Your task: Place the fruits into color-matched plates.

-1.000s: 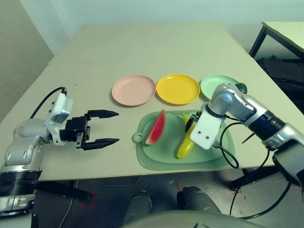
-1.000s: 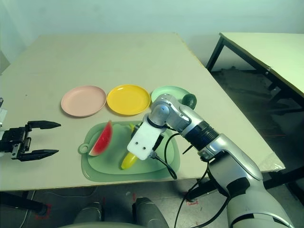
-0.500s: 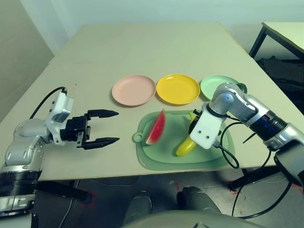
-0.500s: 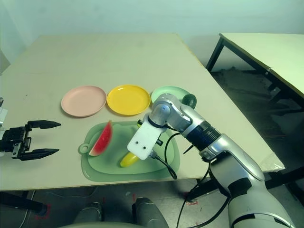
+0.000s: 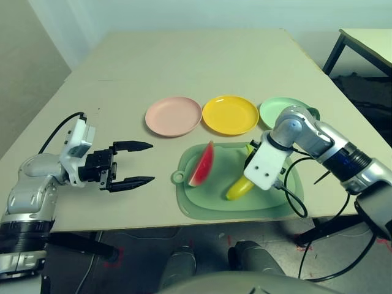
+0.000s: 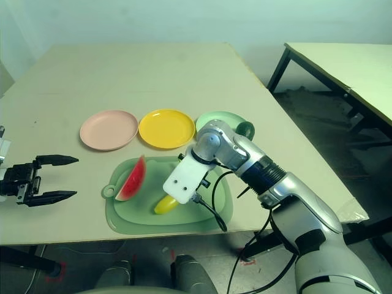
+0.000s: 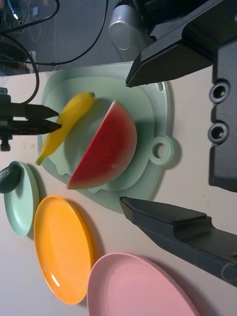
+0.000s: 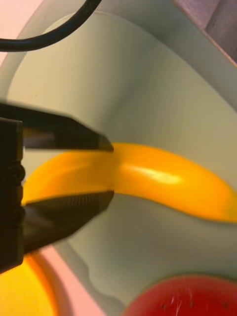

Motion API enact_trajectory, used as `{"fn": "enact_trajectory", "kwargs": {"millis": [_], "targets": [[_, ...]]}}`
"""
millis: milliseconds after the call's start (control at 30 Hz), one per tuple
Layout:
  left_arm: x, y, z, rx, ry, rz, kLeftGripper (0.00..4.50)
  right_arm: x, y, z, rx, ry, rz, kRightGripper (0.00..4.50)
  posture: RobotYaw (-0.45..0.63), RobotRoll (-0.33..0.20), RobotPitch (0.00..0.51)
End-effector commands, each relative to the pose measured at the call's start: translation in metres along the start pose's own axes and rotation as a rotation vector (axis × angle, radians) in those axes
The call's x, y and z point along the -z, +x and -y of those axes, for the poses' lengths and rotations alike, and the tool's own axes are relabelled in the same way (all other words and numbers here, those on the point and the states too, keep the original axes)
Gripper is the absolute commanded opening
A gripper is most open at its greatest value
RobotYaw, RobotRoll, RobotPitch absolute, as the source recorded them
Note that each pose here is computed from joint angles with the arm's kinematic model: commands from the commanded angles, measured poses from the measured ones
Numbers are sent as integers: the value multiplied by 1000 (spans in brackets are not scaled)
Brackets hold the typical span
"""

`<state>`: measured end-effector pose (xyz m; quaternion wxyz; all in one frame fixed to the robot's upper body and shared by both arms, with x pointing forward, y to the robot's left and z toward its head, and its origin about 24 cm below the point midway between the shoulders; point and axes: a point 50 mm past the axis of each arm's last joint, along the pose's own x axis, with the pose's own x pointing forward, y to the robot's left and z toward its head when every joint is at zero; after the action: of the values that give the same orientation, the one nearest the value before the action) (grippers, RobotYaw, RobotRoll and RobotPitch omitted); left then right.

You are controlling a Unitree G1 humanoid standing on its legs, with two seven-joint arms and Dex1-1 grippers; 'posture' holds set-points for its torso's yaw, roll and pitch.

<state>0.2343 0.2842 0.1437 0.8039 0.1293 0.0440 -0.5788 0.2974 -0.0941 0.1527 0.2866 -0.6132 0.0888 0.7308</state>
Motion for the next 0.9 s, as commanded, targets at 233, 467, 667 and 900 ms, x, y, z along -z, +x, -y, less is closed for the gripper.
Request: {"fn": "enact_trajectory", "kwargs": {"millis": [233, 467, 667, 900], "targets": [[7, 0, -1, -27, -7, -5, 4500, -2, -6, 5, 14, 11, 18, 45, -42, 0, 25], [11, -4, -1, -33, -7, -11, 4500, -4, -5, -1, -18, 8, 16, 907, -37, 0, 27], [13, -5, 0, -34, -11, -10, 4500, -3, -2, 2, -19, 12, 16, 3107, -31, 0, 32], [14, -5, 1, -3, -15, -4, 4500, 5, 9, 7, -2, 30, 7, 4484, -30, 0, 33]]}}
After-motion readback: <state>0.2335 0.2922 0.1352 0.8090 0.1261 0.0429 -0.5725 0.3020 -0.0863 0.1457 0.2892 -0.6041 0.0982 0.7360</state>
